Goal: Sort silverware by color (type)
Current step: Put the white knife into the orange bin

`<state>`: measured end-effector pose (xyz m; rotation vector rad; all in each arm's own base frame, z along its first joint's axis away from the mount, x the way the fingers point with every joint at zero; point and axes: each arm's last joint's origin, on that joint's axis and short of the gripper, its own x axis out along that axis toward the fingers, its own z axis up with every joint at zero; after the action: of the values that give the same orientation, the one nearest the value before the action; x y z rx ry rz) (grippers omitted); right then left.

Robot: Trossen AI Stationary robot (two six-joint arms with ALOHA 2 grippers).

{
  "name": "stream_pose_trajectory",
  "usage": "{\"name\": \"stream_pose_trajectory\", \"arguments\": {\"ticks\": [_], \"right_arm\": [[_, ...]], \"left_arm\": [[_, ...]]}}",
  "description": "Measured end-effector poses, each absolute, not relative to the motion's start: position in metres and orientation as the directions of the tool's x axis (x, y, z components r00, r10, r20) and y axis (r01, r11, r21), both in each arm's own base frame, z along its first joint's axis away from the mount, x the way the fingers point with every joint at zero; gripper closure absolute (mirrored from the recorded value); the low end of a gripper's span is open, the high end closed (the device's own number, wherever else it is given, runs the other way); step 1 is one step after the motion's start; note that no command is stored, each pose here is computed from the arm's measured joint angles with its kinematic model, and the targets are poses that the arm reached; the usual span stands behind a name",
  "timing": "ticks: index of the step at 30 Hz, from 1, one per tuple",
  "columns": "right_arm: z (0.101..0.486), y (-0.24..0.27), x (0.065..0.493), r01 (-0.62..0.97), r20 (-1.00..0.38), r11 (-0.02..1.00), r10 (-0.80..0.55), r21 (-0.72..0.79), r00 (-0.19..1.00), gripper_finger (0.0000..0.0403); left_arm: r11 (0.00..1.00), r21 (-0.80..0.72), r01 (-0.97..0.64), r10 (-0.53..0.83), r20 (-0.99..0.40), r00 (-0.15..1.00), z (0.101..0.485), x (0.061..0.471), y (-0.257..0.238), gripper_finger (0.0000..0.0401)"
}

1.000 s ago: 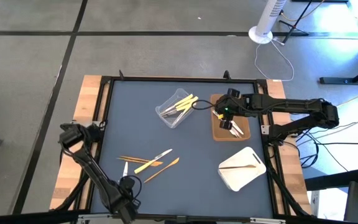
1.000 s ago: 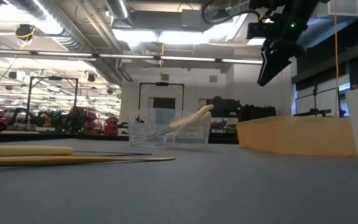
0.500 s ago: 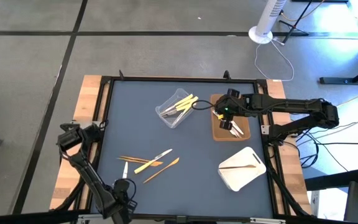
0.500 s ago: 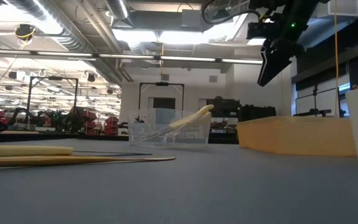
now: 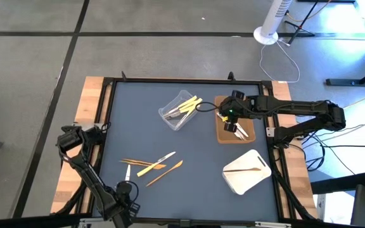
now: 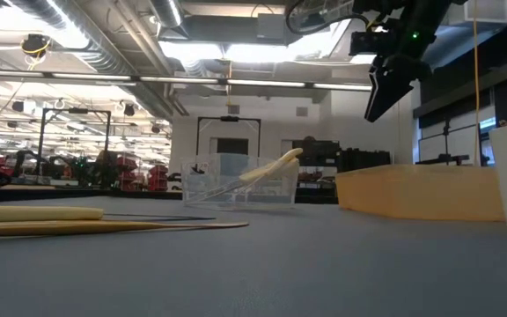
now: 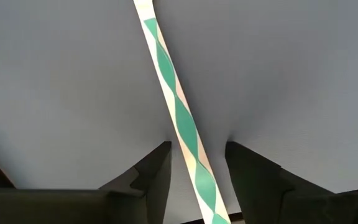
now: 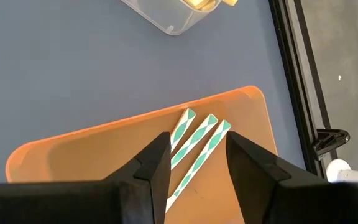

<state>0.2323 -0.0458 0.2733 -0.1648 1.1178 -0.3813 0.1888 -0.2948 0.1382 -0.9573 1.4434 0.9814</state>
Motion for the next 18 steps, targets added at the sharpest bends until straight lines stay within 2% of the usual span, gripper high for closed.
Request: {"name": "stream_pose_trajectory", "arguments": {"ticks": [13, 18], "right_arm": [[0.2734, -0.0458, 0.2324, 0.215, -0.843, 0.923, -0.379, -0.317, 0.382, 0.0262], [0.2734, -0.0459, 0.2324, 0.216, -0.843, 0.923, -0.379, -0.317, 0.382, 0.0262]], "left_arm": [[0.318, 0.068, -0.946, -0.040, -0.996, -0.085, 0.1366, 0.1940, -0.2914, 0.0341], [0.309, 0.075, -0.948, -0.038, -0.995, -0.091, 0.1364, 0.1960, -0.2895, 0.0364]]}}
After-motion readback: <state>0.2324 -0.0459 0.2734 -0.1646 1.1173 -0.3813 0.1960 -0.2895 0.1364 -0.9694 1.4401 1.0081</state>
